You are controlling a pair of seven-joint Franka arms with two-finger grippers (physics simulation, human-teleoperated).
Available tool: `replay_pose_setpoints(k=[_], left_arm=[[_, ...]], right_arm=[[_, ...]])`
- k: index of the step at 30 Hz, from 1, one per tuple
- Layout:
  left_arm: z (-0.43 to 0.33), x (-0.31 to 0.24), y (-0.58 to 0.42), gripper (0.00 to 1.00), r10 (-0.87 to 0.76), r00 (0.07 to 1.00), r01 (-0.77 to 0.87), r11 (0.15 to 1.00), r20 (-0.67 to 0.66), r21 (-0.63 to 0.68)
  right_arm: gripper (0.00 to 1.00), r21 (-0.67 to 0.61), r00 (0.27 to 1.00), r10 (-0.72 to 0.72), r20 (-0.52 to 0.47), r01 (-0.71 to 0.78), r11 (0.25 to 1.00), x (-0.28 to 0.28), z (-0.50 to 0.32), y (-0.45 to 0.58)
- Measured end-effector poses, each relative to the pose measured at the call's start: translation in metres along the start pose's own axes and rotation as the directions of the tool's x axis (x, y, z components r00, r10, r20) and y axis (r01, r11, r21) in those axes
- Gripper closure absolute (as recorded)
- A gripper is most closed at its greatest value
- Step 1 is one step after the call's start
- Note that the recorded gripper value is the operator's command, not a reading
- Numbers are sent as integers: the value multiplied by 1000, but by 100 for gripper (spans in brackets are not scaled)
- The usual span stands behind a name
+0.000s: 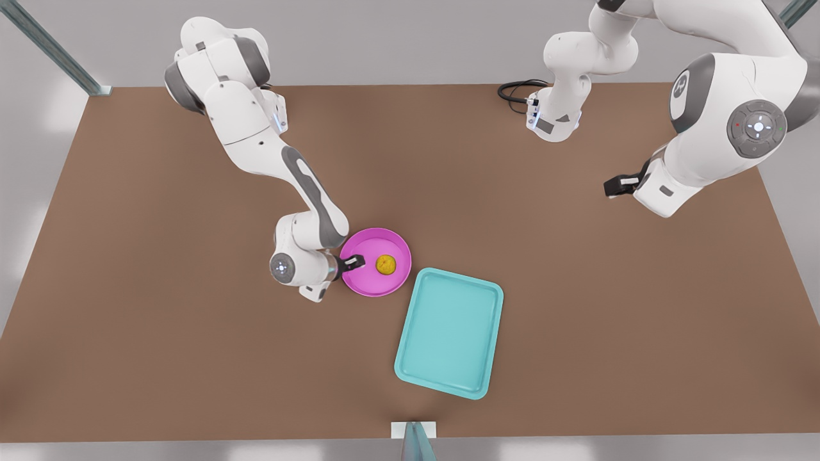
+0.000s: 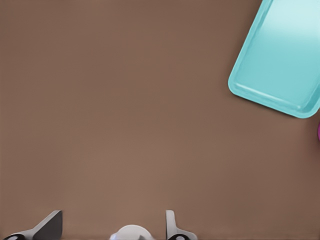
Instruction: Place the orange on the plate with the left arm and the plate on the tray with the right arm
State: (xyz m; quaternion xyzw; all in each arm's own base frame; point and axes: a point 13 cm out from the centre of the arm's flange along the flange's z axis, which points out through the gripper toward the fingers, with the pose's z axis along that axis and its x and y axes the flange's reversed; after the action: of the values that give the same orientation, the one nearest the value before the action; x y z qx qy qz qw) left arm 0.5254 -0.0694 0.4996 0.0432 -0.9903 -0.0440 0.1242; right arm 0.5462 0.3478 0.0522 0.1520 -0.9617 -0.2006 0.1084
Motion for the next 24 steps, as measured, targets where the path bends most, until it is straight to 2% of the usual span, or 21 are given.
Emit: replay_pose_setpoints(k=[4, 9, 13, 15, 17, 24], left_arm=[[0, 1, 0, 0, 19, 1000, -19, 1000, -4, -1], [2, 0, 1, 0, 37, 999, -37, 999, -10, -1], [3, 0, 1, 0, 50, 999, -50, 999, -11, -1], [3, 0, 1, 0, 55, 998, -55, 999, -11, -1], [3, 0, 2, 0, 58, 998, -58, 998, -11, -1], [-5, -2, 2, 0, 70, 998, -70, 998, 8, 3]], right_arm=[[29, -1, 1000, -2, 0, 2, 1000, -3, 7, 0], [38, -5, 1000, -7, 0, 7, 1000, -6, 12, 3], [56, -9, 1000, -11, 3, 11, 1000, -8, 9, 7], [70, -10, 1000, -10, 3, 10, 1000, -8, 9, 7], [78, -12, 1000, -10, 2, 10, 1000, -8, 9, 8], [79, -22, 1000, -25, 11, 25, 999, -11, -1, 15]])
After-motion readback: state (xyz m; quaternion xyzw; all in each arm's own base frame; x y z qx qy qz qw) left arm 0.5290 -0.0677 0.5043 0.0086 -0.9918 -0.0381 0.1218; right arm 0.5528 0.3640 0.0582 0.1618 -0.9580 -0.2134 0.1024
